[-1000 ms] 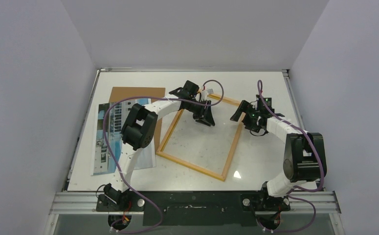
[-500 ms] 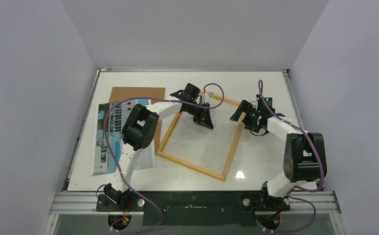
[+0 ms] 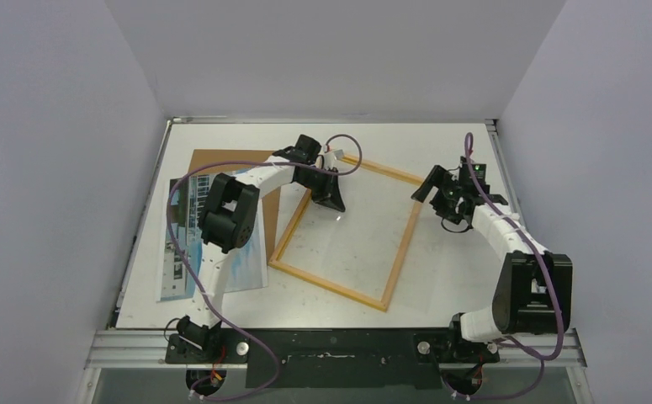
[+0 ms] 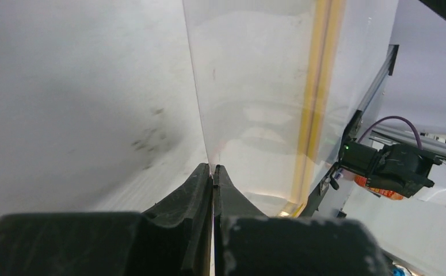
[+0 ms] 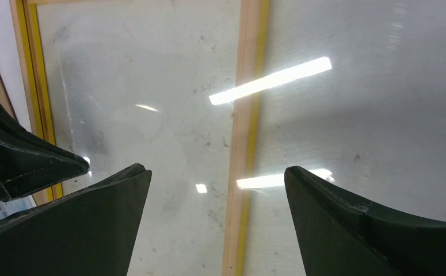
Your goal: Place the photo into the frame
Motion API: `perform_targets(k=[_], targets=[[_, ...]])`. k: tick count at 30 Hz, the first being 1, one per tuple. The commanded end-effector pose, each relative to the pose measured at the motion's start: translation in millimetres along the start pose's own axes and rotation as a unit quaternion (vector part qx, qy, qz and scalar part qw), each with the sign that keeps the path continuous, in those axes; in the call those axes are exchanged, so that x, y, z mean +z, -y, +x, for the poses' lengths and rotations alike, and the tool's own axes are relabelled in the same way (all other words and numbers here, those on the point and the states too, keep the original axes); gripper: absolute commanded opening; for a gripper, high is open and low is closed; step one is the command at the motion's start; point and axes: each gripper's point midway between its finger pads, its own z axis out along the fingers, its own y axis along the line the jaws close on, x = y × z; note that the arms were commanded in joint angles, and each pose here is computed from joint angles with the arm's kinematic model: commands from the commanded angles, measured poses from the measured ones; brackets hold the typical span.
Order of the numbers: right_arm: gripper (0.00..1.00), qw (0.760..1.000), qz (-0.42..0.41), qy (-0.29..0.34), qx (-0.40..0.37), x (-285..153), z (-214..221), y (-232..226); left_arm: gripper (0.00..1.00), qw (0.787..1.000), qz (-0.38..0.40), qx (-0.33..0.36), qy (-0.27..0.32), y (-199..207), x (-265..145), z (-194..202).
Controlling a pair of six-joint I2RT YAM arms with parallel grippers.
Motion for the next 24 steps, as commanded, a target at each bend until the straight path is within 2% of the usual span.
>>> perform_targets(k=[1,4,8,16,21,24], targets=[[0.9,0.997,0.033,0.064,0.024,-27,-31,13,0.0,0.997,-0.037,0.041,0.06,-7,-61,-35],[0.9,0.995,0.051,0.073,0.04,-36,-32,29,0.0,0.997,-0.042,0.032,0.064,-19,-73,-37],[0.9,0.996,0.045,0.053,0.056,-34,-17,39,0.0,0.997,-0.046,0.035,0.059,-24,-80,-34],[0.9,0.995,-0.035,-0.001,0.094,-13,34,27,0.0,0.996,-0.046,0.04,0.062,-21,-83,-35],[0.97,0.991,-0.074,-0.02,0.11,-6,53,17,0.0,0.996,-0.049,0.041,0.062,-21,-83,-37],[0.96,0.989,-0.088,-0.027,0.113,-2,59,10,0.0,0.996,-0.048,0.04,0.062,-20,-84,-38]])
